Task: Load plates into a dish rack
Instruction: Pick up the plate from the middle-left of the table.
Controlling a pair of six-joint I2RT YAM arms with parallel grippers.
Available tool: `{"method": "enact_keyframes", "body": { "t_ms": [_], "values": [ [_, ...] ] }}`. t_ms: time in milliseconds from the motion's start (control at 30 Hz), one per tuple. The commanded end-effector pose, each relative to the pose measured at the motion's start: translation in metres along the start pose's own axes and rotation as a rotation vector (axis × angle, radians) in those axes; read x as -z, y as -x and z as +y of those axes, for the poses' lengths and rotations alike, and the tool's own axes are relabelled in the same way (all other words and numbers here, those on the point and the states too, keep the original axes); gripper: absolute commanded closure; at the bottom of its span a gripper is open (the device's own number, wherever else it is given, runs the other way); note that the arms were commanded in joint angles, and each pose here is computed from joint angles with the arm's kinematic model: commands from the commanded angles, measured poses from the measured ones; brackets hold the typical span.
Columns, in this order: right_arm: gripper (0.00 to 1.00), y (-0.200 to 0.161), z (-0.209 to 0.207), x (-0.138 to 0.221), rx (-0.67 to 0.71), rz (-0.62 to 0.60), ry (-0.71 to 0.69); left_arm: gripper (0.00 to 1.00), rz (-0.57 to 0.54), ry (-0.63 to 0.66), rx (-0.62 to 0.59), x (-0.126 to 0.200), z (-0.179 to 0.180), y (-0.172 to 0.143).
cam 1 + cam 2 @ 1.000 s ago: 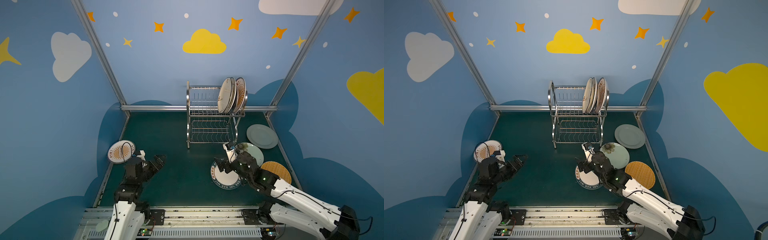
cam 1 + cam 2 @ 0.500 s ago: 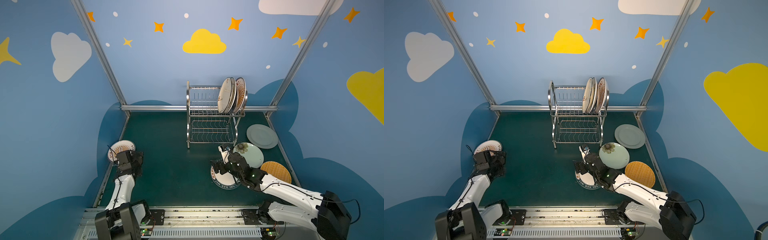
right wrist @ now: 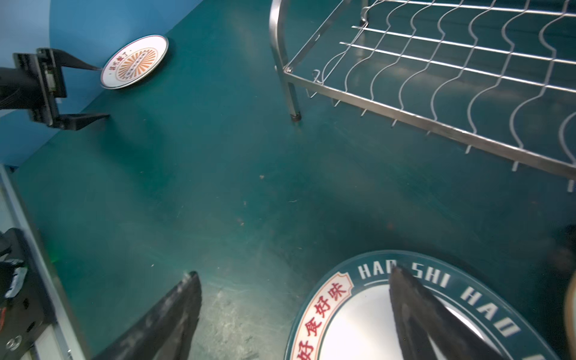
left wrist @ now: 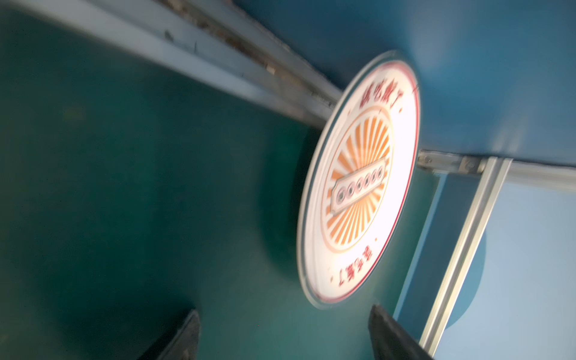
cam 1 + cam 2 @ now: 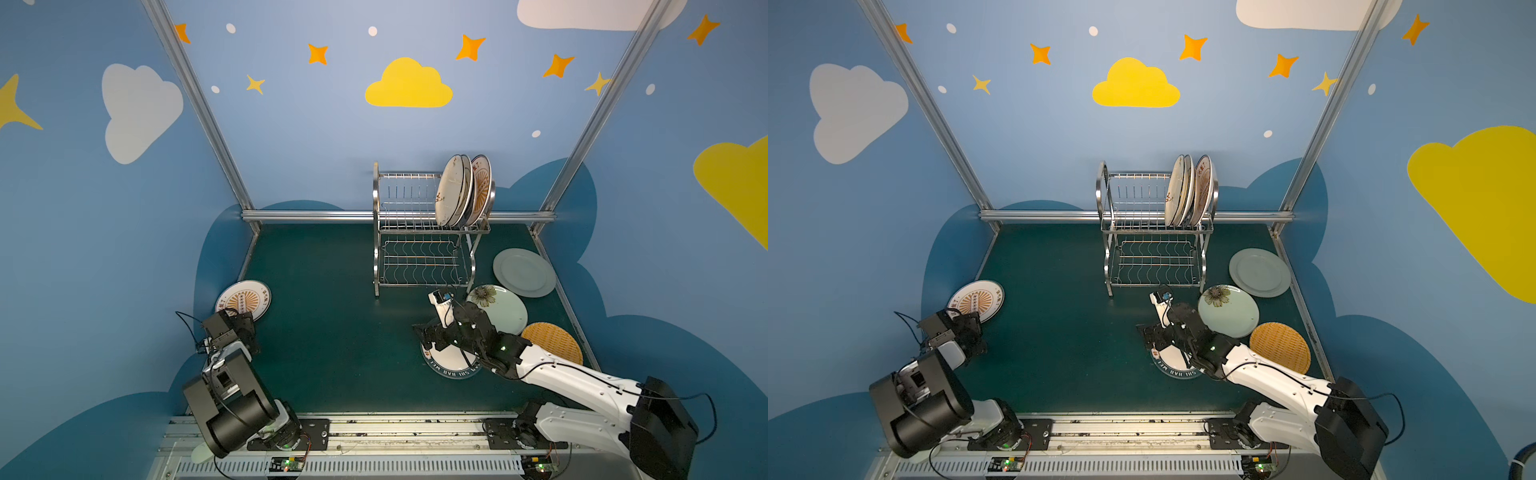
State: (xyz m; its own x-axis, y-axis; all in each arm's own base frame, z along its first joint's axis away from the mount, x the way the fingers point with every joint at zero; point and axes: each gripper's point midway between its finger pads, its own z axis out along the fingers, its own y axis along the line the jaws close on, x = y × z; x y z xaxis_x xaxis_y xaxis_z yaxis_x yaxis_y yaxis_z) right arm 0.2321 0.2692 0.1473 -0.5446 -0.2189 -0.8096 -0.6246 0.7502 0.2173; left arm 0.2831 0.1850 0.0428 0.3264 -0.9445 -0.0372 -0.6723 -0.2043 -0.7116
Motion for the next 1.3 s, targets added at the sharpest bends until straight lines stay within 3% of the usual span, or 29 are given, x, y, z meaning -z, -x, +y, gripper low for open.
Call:
{"method": "enact_keyframes", "body": {
  "t_ms": [0, 267, 567, 867, 1067, 1267],
  "values": [
    [0.09, 0.008, 0.009, -0.001, 0.011, -0.013, 0.043, 0.24, 0.026, -0.052, -0.021, -0.012, -0.015, 0.005],
    [0.09, 0.007, 0.008, -0.002, 0.016, -0.007, 0.036, 0.45, 0.110, -0.028, 0.011, -0.040, -0.004, 0.003],
    [0.09, 0.007, 0.009, -0.002, 0.019, -0.004, 0.037, 0.63, 0.121, -0.016, 0.040, -0.054, 0.004, 0.006],
    [0.09, 0.008, 0.007, -0.001, 0.026, -0.006, 0.025, 0.95, 0.172, -0.081, 0.037, -0.061, -0.004, -0.001],
    [0.09, 0.007, 0.008, -0.003, 0.027, 0.005, 0.028, 0.96, 0.249, -0.214, 0.030, -0.051, -0.045, -0.022],
    [0.09, 0.008, 0.008, -0.003, 0.028, 0.008, 0.024, 0.96, 0.295, -0.296, -0.054, -0.020, -0.089, -0.053]
  ]
}}
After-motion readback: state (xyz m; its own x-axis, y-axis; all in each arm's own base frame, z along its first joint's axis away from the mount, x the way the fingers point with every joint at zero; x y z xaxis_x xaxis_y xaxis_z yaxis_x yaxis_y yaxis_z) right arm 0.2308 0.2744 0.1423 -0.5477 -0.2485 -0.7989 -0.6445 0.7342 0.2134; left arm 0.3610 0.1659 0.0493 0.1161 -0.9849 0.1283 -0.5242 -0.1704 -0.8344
